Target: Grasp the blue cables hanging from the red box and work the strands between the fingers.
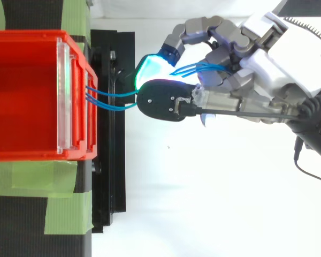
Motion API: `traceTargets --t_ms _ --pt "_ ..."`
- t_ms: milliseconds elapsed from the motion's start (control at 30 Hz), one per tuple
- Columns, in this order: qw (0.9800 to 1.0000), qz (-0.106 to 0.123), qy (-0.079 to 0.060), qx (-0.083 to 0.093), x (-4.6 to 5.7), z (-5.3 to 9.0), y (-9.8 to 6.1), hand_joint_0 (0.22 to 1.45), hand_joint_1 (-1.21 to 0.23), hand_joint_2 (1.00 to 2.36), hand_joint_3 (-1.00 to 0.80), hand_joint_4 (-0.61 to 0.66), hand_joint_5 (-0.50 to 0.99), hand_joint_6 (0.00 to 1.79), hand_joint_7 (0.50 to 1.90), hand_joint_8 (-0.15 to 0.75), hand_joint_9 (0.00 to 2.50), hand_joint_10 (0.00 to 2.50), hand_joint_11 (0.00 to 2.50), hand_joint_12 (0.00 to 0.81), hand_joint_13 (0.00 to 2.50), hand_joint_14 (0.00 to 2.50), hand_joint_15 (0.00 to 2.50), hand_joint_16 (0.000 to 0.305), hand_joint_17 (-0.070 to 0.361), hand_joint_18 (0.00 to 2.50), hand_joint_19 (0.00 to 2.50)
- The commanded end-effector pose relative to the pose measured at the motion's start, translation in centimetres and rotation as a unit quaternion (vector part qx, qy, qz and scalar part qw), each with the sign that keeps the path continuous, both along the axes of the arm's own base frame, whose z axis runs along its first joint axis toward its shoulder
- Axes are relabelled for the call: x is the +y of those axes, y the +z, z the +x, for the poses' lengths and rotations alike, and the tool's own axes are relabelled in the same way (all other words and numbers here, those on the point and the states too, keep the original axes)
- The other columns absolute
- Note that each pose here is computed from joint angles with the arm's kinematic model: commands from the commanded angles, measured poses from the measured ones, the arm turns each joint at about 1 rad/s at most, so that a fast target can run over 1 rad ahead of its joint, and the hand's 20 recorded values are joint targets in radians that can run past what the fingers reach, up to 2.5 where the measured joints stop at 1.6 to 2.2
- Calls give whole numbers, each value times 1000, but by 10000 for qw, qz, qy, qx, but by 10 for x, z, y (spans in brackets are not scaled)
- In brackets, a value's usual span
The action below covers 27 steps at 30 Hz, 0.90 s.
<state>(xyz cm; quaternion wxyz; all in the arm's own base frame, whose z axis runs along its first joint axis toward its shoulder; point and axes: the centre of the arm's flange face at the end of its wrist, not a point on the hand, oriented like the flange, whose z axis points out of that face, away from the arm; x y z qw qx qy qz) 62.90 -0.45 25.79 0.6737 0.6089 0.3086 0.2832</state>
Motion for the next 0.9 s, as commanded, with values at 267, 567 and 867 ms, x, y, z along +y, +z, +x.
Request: traceTargets --t_ms 267,567,867 --pt "10000 -1 -7 3 -1 0 0 805 -572 1323 42 323 -35 1076 898 507 1641 2500 2500 726 1976 2500 1785 259 194 2500 608" --pt "10000 2 1 -4 0 0 1 993 -689 1000 350 241 -7 1095 932 507 1641 2500 2500 726 1976 2500 1785 259 194 2500 608" --pt "10000 4 1 -12 0 0 1 831 -717 1008 40 167 22 1253 934 507 1641 2500 2500 726 1976 2500 1785 259 194 2500 608"
